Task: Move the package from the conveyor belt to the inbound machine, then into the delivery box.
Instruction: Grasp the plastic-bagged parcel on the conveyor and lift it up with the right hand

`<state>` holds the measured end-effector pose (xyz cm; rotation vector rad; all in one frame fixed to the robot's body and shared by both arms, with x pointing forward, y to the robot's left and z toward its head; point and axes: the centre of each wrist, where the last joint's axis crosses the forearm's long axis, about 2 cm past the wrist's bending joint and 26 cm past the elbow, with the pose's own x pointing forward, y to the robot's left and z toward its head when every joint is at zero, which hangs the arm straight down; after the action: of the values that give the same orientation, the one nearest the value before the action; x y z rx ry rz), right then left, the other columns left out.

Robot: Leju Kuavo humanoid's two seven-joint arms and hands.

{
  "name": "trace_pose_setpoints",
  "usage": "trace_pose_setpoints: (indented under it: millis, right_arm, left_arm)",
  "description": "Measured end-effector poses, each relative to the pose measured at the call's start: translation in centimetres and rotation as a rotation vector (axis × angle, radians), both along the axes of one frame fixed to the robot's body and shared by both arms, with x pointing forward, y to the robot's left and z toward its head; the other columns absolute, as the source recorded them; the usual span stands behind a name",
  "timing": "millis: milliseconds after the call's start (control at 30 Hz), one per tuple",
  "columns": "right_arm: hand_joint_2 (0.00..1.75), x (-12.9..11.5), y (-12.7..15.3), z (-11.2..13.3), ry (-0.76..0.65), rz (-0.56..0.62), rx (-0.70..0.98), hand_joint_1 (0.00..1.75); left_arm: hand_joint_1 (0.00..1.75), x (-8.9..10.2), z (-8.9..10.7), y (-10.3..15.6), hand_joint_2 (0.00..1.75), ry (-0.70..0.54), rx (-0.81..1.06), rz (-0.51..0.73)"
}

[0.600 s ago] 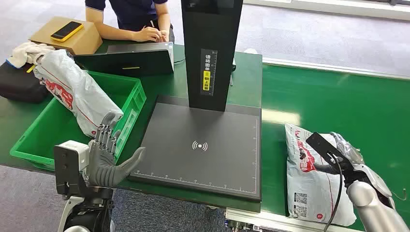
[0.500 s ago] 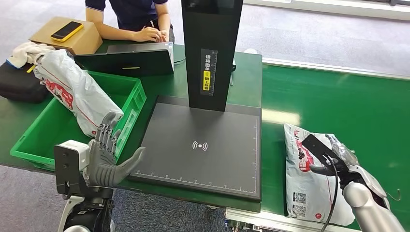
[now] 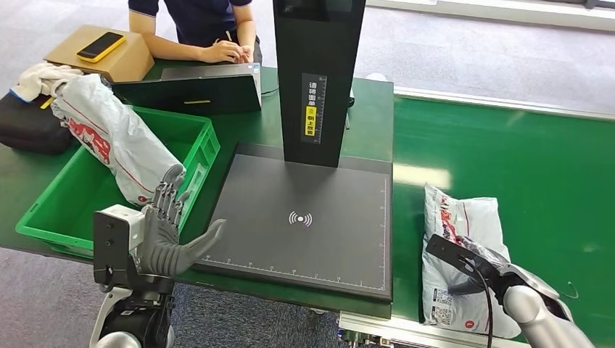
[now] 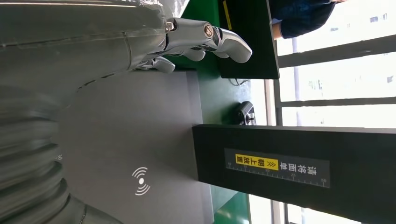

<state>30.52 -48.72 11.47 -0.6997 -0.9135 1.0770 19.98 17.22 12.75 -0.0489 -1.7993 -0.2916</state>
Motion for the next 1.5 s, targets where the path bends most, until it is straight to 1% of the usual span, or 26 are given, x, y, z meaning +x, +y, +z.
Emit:
trace_pose_setpoints:
  millis: [1233, 1300, 1333, 1400, 1500]
  right_arm:
    - [1.75, 0.4, 0.7, 0.0, -0.086, -0.012, 0.05, 1.75]
    - [1.75, 0.7, 1.3, 0.1, -0.139, -0.021, 0.087, 1.75]
    - [1.75, 0.9, 1.8, 0.3, -0.189, -0.027, 0.126, 1.75]
    - [1.75, 1.3, 3.0, 1.0, -0.32, -0.041, 0.244, 1.75]
    - [1.75, 1.3, 4.5, 2.5, -0.527, -0.039, 0.478, 1.75]
  left_arm:
    - [0.0, -0.2, -0.1, 0.1, 1.75, 0.003, -0.001, 0.008]
    - [0.0, -0.3, -0.1, 0.1, 1.75, 0.004, -0.002, 0.012]
    - [0.0, -0.3, -0.1, 0.1, 1.75, 0.003, -0.002, 0.015]
    - [0.0, -0.4, -0.1, 0.1, 1.75, -0.002, -0.004, 0.02]
    - [0.0, -0.4, -0.1, 0.1, 1.75, -0.019, -0.011, 0.018]
